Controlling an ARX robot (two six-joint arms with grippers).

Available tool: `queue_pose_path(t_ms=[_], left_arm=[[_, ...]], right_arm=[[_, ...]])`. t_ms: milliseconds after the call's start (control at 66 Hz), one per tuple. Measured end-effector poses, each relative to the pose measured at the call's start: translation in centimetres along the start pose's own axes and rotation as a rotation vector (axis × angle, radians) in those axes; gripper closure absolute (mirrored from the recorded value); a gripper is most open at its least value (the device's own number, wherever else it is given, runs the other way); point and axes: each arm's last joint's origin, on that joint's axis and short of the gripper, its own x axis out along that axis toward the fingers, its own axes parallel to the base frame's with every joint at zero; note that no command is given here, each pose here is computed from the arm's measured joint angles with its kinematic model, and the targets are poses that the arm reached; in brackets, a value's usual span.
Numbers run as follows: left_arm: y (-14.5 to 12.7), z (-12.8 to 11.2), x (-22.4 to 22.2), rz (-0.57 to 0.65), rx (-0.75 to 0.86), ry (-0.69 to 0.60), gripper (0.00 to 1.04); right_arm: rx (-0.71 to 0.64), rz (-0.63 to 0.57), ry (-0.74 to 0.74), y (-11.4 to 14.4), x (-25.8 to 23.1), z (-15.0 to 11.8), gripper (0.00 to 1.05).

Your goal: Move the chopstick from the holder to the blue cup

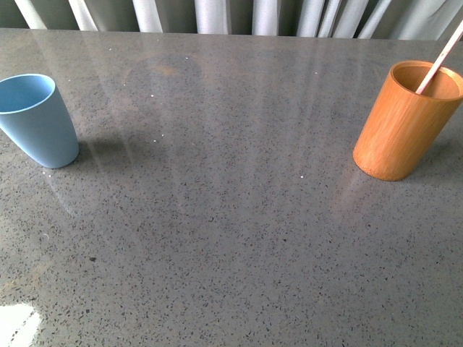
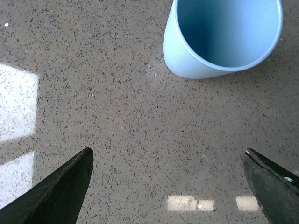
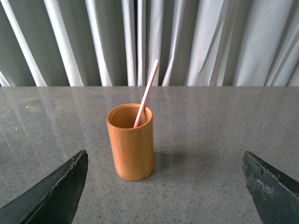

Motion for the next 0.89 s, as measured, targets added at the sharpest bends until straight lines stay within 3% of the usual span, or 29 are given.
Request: queue_pose_path(t_ms=[394,895], left_arm=[[0.1,4.9,2.1,0.018,-0.015,-0.010,0.09],[0.1,6.9,5.2,0.047,-0.054,0.050,0.09]], right_arm=[[0.000,0.000,0.000,0.0,0.0,0.0,0.09],[0.000,0.000,0.000,0.0,0.0,0.0,0.09]])
